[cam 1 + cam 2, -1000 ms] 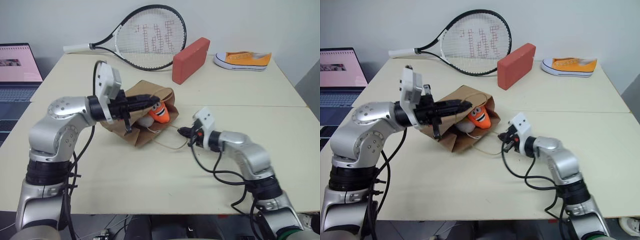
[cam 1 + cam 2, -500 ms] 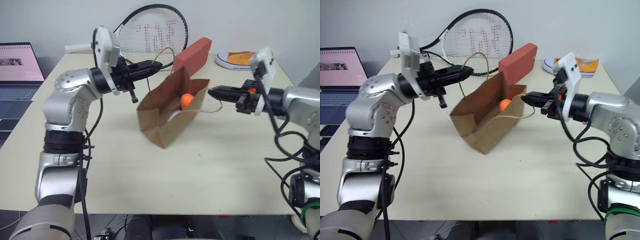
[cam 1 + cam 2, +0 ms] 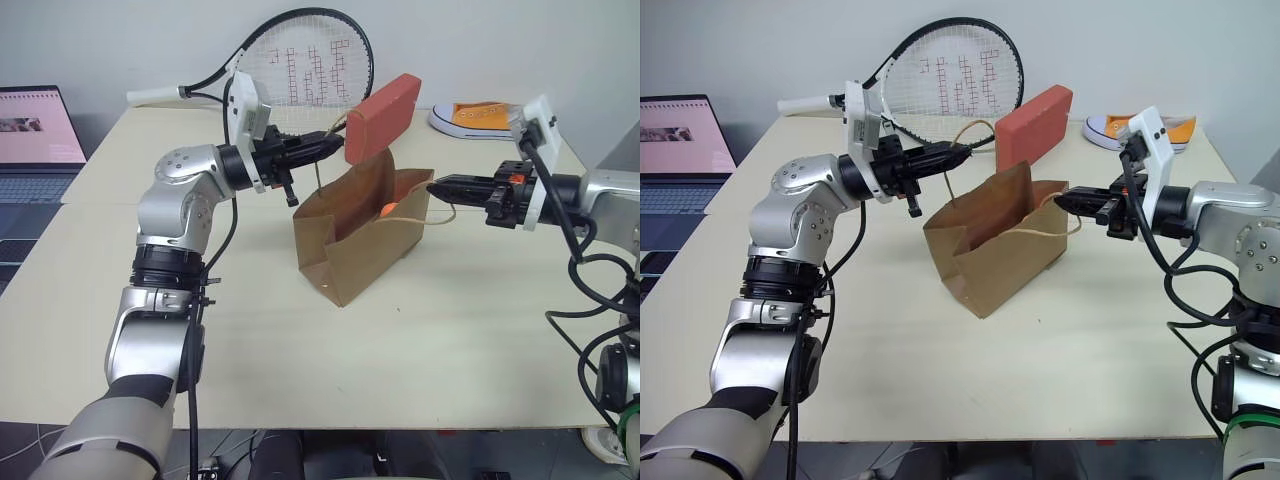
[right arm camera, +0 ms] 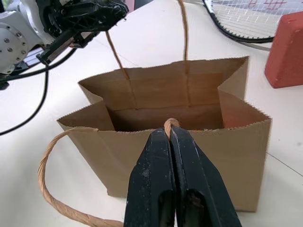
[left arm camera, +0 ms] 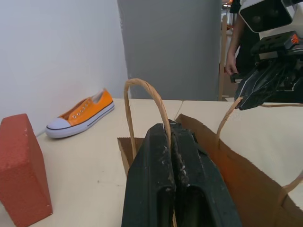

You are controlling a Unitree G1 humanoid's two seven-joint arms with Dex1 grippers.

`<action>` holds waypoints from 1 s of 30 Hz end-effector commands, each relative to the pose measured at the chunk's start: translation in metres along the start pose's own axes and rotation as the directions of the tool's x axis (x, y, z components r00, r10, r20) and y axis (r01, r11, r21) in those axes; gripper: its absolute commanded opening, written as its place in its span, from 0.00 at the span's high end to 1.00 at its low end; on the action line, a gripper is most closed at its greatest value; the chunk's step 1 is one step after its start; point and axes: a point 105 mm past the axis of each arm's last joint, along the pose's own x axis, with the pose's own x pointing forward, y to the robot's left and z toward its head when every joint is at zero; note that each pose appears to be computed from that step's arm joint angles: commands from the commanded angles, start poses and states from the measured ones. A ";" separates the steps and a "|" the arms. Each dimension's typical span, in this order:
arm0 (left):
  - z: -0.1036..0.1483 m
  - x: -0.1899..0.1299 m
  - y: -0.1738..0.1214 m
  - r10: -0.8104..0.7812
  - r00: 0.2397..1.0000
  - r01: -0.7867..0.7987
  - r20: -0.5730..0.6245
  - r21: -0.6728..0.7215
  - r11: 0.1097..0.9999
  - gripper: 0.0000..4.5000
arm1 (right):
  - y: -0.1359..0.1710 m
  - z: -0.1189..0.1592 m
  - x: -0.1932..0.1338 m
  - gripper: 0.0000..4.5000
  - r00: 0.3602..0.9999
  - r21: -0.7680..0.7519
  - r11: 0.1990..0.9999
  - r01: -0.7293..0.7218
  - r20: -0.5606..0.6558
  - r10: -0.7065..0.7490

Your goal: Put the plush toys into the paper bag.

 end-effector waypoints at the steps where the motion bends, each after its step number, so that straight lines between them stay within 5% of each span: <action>1: 0.011 0.004 0.000 -0.017 1.000 0.017 -0.003 0.024 1.000 0.90 | -0.001 0.008 -0.002 0.96 0.999 -0.024 0.999 0.023 0.039 -0.022; 4: 0.019 0.001 0.002 -0.003 1.000 0.003 0.008 0.046 0.999 0.74 | -0.002 0.012 -0.001 0.79 0.998 -0.024 0.999 0.036 0.061 -0.034; 14: 0.027 -0.041 -0.011 0.081 0.996 -0.078 -0.033 0.078 0.994 0.08 | -0.003 0.035 -0.023 0.00 0.993 -0.095 0.994 0.052 0.114 -0.041; 15: 0.026 -0.048 -0.012 0.104 0.994 -0.101 -0.043 0.072 0.992 0.01 | -0.005 0.038 -0.027 0.00 0.992 -0.111 0.992 0.063 0.119 -0.049; 24: -0.009 -0.079 -0.055 0.178 0.974 -0.183 -0.143 -0.025 0.983 0.00 | 0.017 0.025 -0.062 0.00 0.996 -0.444 0.892 -0.085 -0.017 0.087; 30: -0.040 -0.076 -0.073 0.315 0.938 -0.328 -0.144 -0.073 0.942 0.00 | 0.037 -0.003 -0.065 0.00 0.978 -0.474 0.856 -0.207 -0.083 0.190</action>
